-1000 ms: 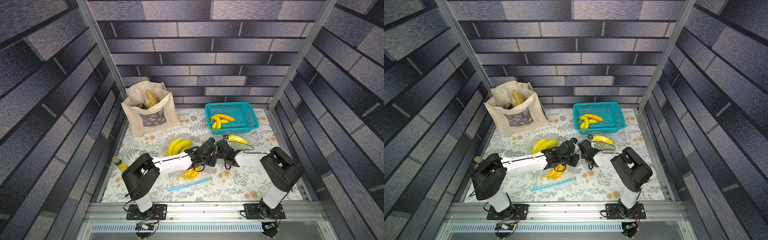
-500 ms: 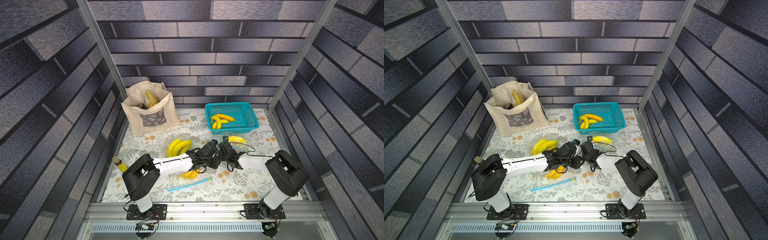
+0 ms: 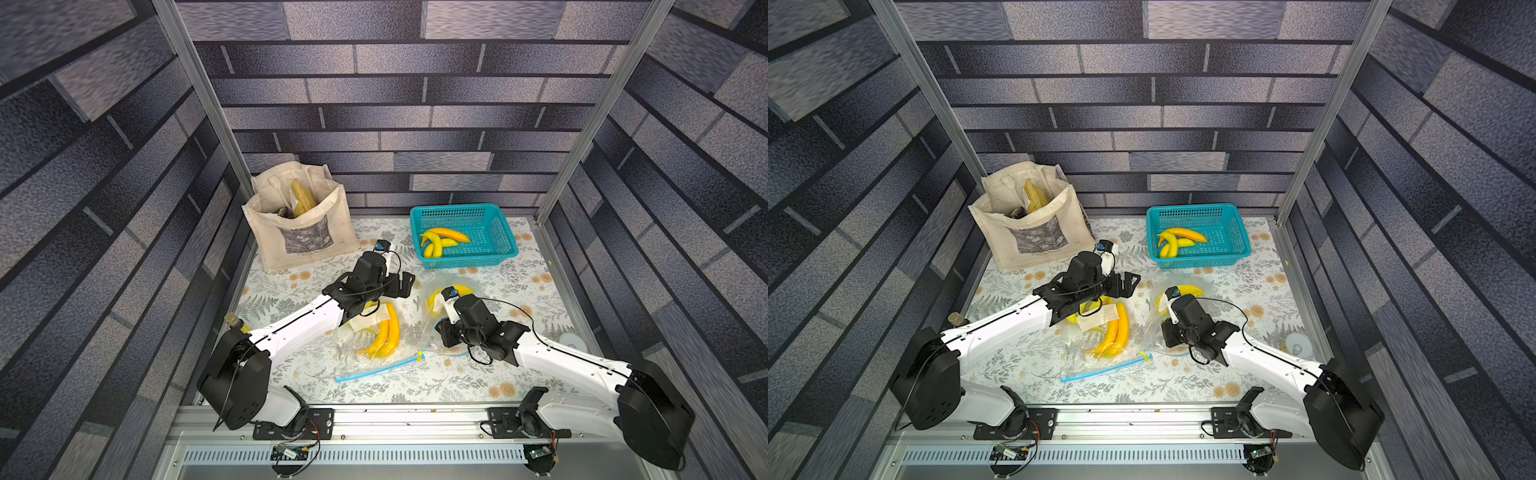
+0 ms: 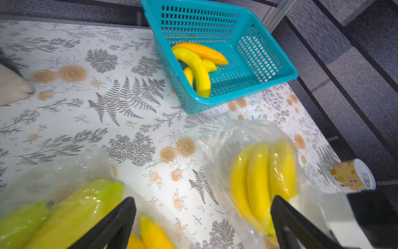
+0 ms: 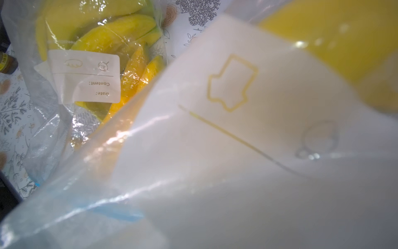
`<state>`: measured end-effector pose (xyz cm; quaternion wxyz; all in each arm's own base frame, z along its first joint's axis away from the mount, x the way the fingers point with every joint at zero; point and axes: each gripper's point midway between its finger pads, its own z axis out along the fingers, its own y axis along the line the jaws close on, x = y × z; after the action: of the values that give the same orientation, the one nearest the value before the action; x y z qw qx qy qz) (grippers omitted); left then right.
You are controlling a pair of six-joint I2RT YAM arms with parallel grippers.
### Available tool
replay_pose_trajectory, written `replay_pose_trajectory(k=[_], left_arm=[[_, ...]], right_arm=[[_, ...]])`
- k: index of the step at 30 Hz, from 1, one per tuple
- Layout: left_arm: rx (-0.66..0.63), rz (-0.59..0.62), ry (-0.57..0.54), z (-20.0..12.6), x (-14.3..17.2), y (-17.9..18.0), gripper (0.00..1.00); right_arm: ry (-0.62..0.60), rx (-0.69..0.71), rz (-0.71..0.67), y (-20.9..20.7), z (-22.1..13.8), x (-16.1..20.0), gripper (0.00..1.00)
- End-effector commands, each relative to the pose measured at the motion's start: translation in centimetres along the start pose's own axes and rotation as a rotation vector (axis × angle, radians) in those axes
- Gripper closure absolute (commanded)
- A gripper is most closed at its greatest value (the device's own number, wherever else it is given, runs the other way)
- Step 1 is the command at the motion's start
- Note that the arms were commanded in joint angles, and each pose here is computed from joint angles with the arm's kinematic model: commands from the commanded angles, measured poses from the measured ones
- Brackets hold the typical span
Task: Open the zip-top bag and take out the banana
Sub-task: Pick up the banana from the zipper food storage bag.
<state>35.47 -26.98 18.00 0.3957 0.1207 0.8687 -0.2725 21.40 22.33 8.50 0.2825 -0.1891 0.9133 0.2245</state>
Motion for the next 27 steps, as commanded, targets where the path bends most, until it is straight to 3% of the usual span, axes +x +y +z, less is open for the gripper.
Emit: replay_pose_trajectory(k=[1, 5, 8, 13, 20, 25, 27], left_arm=[[0.135, 0.028, 0.125, 2.8, 1.5, -1.3, 0.0], [0.334, -0.064, 0.184, 5.7, 3.1, -3.1, 0.0], [0.397, -0.11, 0.191, 6.7, 4.3, -3.7, 0.01], [0.469, -0.13, 0.217, 7.7, 5.0, -5.5, 0.06], [0.554, -0.184, 0.201, 7.5, 4.8, -6.8, 0.11], [0.57, -0.211, 0.238, 7.8, 6.0, -7.3, 0.32], [0.575, -0.231, 0.258, 8.2, 6.5, -7.3, 0.27]], right_arm=[[0.108, -0.084, -0.005, 0.8, -1.0, 3.8, 0.93], [0.068, -0.137, -0.042, 1.2, -2.9, 4.5, 0.92], [0.002, -0.192, -0.066, 1.9, -4.6, 4.4, 0.91], [-0.065, -0.23, -0.078, 2.3, -5.7, 4.3, 0.91], [-0.019, -0.197, -0.078, 1.9, -4.8, 4.5, 0.92], [-0.072, -0.145, -0.085, 1.1, -4.9, 3.3, 0.91], [-0.094, -0.121, -0.09, 0.8, -5.3, 2.8, 0.91]])
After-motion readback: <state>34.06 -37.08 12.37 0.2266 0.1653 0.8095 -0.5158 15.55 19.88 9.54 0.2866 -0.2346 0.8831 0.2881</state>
